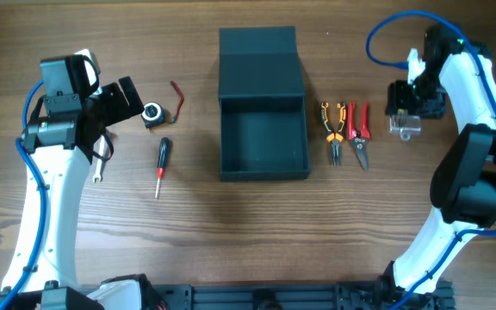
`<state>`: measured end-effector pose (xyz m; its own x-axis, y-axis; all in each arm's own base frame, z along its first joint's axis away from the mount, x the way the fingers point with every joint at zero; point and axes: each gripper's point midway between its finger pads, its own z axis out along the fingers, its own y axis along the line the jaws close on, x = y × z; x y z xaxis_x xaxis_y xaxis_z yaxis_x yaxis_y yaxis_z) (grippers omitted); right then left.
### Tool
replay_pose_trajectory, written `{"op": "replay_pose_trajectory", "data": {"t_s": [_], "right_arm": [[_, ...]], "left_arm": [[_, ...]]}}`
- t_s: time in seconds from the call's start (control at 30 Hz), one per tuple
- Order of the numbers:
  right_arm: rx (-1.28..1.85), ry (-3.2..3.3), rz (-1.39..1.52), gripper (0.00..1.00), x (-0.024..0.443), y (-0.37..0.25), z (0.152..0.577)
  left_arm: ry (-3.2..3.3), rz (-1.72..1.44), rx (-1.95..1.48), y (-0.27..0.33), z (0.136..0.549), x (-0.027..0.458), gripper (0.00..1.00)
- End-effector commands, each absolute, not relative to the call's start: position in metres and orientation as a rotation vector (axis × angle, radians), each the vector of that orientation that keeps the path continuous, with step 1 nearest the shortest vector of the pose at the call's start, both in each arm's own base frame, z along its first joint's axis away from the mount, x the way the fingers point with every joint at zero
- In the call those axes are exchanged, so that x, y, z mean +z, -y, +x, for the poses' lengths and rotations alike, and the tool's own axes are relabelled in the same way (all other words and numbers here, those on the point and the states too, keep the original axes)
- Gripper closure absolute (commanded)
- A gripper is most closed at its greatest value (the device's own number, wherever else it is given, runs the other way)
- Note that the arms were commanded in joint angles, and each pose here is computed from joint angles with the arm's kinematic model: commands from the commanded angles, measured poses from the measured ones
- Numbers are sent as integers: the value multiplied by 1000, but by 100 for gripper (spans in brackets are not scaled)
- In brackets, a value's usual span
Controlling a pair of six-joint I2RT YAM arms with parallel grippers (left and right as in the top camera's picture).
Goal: Pack container
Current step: 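Carry the screwdriver case with right gripper and lower into green box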
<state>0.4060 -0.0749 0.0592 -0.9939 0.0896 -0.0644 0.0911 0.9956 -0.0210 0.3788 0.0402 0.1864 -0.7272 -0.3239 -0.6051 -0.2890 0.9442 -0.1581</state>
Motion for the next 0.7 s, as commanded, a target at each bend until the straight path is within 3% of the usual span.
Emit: {"op": "replay_pose_trajectory", "data": {"t_s": [0.0,0.2,0.3,0.5,0.67], "right_arm": [[-2,-2901,10,56,129,37,428],[155,-2641,-413,71,215,-81,424],[214,-2545,-503,72,237,-136,416],[325,-2487,-669,76,228,-229,397],[349,-2586,-746,77,188,-268,376]], "left_arm": [[-2413,-410,-76,-41,383,194,0],[-2412,-410,-76,-41,383,194,0],[-2412,-410,-76,-41,383,194,0],[-2413,-410,-76,-41,383,194,0],[-2413,-410,-76,-41,383,194,0]]}}
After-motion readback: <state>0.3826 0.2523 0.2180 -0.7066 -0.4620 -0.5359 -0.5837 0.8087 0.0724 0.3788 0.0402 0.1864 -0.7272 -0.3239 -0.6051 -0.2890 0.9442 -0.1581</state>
